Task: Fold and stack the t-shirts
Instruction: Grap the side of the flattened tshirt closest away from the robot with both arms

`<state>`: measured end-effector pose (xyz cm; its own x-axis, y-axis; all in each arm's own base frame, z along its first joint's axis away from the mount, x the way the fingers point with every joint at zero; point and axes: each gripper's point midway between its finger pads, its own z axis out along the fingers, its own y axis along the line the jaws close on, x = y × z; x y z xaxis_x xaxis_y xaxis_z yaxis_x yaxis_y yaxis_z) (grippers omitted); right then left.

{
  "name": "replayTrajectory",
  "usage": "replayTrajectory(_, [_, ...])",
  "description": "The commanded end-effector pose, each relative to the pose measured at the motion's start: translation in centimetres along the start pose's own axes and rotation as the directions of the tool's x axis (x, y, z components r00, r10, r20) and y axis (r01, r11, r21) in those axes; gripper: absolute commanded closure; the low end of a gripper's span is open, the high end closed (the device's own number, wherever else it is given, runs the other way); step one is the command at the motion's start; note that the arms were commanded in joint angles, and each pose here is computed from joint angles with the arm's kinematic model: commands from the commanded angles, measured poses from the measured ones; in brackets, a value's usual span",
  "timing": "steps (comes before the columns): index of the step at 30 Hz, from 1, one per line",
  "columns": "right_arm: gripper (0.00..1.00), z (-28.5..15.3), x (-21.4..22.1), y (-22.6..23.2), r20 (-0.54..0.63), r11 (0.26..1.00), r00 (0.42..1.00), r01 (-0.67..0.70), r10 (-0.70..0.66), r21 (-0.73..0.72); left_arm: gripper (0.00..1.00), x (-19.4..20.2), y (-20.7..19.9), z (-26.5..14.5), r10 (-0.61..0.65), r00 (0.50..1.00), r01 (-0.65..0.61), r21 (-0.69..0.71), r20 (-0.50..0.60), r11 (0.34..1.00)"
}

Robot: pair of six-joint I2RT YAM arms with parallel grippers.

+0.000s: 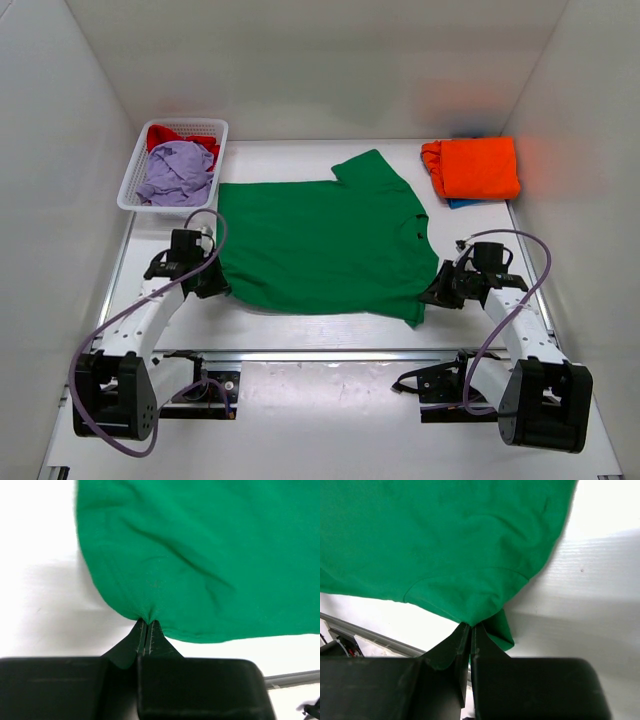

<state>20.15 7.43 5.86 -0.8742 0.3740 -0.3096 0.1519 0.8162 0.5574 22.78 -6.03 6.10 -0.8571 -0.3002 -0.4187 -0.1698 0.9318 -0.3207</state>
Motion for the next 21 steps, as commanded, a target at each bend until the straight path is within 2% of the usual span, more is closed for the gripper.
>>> replayTrajectory(1, [1.00, -0.4, -0.3, 0.2, 0.009, 0.999, 0.999, 0.038, -0.038, 0.006, 1.00, -0.6, 0.8, -1.2, 0.014, 1.000, -0.013, -0.054, 0.026, 0.998])
replayTrajectory(7, [1.00, -0.7, -0.7, 0.5, -0.015, 0.998, 0.998, 0.061, -0.061, 0.015, 1.00, 0.0, -0.3, -1.9, 0.025, 1.000, -0.024, -0.029, 0.012, 0.999])
replayTrajectory(14, [1.00, -1.6, -1.5, 2.5, -0.027, 0.995, 0.995, 0.092, -0.093, -0.043, 1.00, -1.4, -0.5, -3.4, -0.006, 0.997, 0.007, -0.010, 0.075, 1.000])
replayTrajectory(21, [1.00, -1.3, -3.9, 3.9, -0.041, 0.992, 0.996, 0.076, -0.080, -0.098, 1.00, -2.3, -0.5, -1.5, -0.030, 0.999, 0.030, -0.014, 0.035, 0.999])
